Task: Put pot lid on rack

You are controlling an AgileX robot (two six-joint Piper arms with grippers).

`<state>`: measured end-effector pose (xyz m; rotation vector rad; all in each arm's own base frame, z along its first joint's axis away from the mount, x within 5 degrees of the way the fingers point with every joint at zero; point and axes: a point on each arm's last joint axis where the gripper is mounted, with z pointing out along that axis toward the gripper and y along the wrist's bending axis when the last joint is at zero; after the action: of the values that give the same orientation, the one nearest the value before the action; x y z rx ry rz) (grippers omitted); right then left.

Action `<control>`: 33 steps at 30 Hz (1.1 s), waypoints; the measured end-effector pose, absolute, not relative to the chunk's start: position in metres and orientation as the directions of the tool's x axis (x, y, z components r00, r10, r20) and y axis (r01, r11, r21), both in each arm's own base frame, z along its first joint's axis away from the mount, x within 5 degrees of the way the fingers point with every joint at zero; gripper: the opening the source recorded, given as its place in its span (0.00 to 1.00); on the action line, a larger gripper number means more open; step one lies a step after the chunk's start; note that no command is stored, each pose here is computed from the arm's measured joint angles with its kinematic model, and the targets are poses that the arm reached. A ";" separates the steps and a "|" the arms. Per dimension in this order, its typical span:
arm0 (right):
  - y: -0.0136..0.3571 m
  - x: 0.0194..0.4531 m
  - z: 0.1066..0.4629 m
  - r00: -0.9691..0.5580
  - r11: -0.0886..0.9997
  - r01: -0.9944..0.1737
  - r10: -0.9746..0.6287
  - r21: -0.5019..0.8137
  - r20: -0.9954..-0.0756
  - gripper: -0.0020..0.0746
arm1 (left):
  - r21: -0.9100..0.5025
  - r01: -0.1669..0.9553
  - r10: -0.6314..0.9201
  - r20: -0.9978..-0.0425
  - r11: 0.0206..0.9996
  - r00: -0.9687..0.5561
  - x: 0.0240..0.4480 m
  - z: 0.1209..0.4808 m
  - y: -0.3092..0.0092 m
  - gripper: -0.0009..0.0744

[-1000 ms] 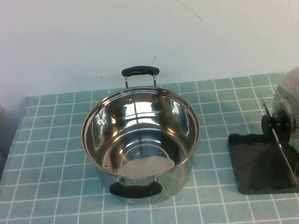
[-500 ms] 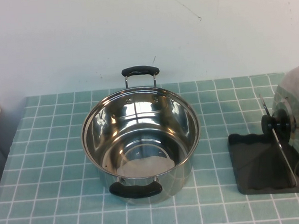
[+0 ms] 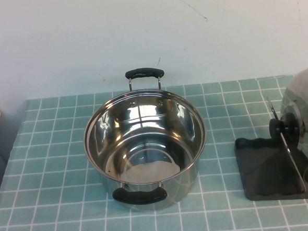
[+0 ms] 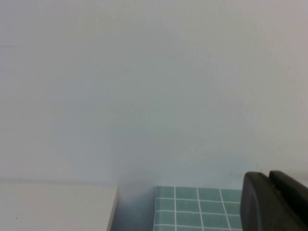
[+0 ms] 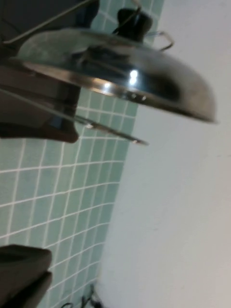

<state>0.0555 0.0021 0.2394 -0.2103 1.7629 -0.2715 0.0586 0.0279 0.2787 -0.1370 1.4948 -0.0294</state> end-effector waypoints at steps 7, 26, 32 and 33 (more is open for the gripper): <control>-0.007 0.053 0.197 -0.193 0.963 0.090 -0.235 -0.256 -0.953 0.02 | -0.113 -0.065 -0.108 -0.991 0.992 0.079 0.058 0.279 0.028 0.01; -0.002 0.051 0.169 -0.324 0.968 -0.050 -0.248 -0.245 -0.913 0.02 | -0.118 -0.064 -0.113 -0.990 0.991 0.079 0.058 0.279 0.028 0.01; -0.002 0.051 0.169 -0.325 0.968 -0.050 -0.247 -0.245 -0.913 0.02 | -0.118 -0.064 -0.113 -0.990 0.991 0.079 0.058 0.279 0.028 0.01; -0.002 0.051 0.169 -0.325 0.968 -0.050 -0.247 -0.245 -0.913 0.02 | -0.118 -0.064 -0.113 -0.990 0.991 0.079 0.058 0.279 0.028 0.01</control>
<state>0.0515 -0.0023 0.1686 -0.2151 1.8965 -0.2021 0.0583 0.0281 0.2788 -0.1435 1.4927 -0.0365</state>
